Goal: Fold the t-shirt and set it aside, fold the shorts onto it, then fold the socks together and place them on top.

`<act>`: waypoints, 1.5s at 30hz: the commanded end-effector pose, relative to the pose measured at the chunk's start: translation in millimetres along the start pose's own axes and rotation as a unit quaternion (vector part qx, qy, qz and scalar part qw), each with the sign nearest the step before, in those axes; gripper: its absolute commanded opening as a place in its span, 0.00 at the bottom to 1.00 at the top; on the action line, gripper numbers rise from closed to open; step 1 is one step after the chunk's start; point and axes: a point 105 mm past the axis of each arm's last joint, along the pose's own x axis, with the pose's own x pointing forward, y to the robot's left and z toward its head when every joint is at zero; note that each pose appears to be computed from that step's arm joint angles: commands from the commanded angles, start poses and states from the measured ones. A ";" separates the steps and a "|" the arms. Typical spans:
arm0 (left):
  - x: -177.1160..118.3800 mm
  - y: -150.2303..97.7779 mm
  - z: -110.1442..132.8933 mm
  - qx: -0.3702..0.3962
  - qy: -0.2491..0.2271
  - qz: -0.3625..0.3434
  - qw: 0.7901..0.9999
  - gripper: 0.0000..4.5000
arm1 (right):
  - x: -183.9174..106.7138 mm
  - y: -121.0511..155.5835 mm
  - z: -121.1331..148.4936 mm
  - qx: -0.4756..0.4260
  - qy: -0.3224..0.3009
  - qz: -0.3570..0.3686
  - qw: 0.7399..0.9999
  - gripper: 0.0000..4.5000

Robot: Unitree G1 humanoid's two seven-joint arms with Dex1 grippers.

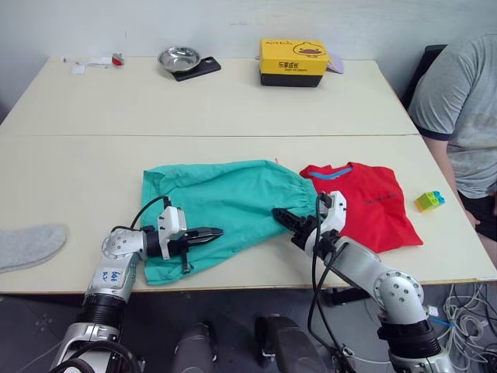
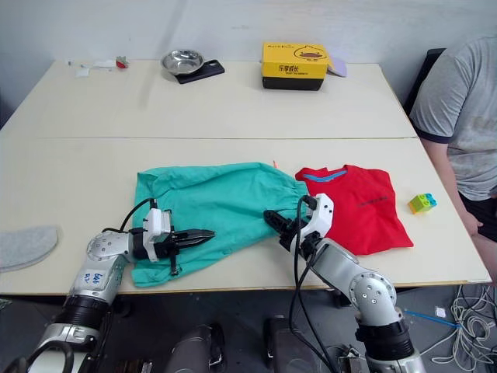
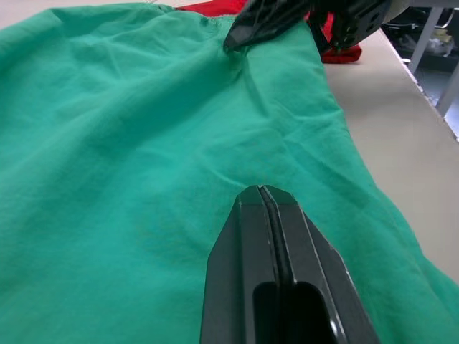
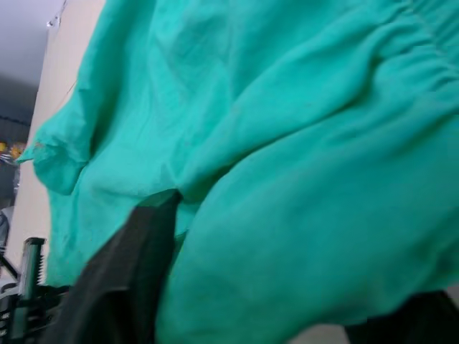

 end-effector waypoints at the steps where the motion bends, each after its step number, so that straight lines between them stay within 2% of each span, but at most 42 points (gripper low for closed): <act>1: -2.2 1.9 -1.0 0.005 0.002 0.011 1.000 0.00 | -0.5 19.5 11.9 -0.045 -0.033 0.053 0.997 0.33; 5: -1.3 13.3 2.7 0.005 -0.008 0.047 0.999 0.00 | -4.7 30.1 20.9 -0.149 -0.062 0.083 0.983 0.01; 11: 7.3 41.1 20.8 -0.013 -0.043 0.119 0.992 0.00 | -17.6 36.1 49.8 -0.241 -0.142 0.086 0.956 0.01; 18: 23.2 52.3 19.9 -0.019 -0.018 0.155 0.988 0.00 | -27.5 29.7 69.0 -0.367 -0.174 0.044 0.913 0.01; 21: 33.2 59.4 19.4 -0.027 -0.008 0.172 0.985 0.00 | -28.8 40.2 74.0 -0.492 -0.170 0.049 0.853 0.01; 22: 36.9 60.7 18.6 -0.033 -0.003 0.172 0.985 0.00 | -27.5 48.8 70.5 -0.547 -0.160 0.065 0.819 0.01; 23: 39.1 61.4 18.0 -0.037 0.001 0.171 0.985 0.00 | -26.3 54.0 67.3 -0.581 -0.153 0.076 0.796 0.01; 27: 42.1 62.5 10.8 -0.053 0.030 0.174 0.983 0.00 | -17.6 75.8 52.6 -0.694 -0.122 0.120 0.699 0.01; 29: 37.8 62.4 4.3 -0.063 0.047 0.182 0.980 0.00 | -11.1 88.0 40.8 -0.719 -0.104 0.154 0.669 0.01; 33: 24.6 59.6 -6.5 -0.080 0.069 0.200 0.974 0.00 | 0.8 105.1 15.3 -0.724 -0.070 0.215 0.651 0.01; 36: 19.7 55.2 -9.1 -0.087 0.074 0.203 0.972 0.00 | 6.9 109.4 1.2 -0.721 -0.049 0.240 0.648 0.01; 40: 9.8 51.3 -9.8 -0.092 0.072 0.218 0.969 0.00 | 15.3 97.3 -29.9 -0.717 0.022 0.264 0.645 0.01; 42: 6.2 48.9 -8.2 -0.094 0.067 0.221 0.968 0.00 | 19.2 91.1 -36.0 -0.714 0.039 0.259 0.649 0.01; 45: -2.2 44.4 -3.7 -0.095 0.059 0.224 0.968 0.00 | 28.5 92.1 -36.2 -0.713 0.029 0.247 0.656 0.01</act>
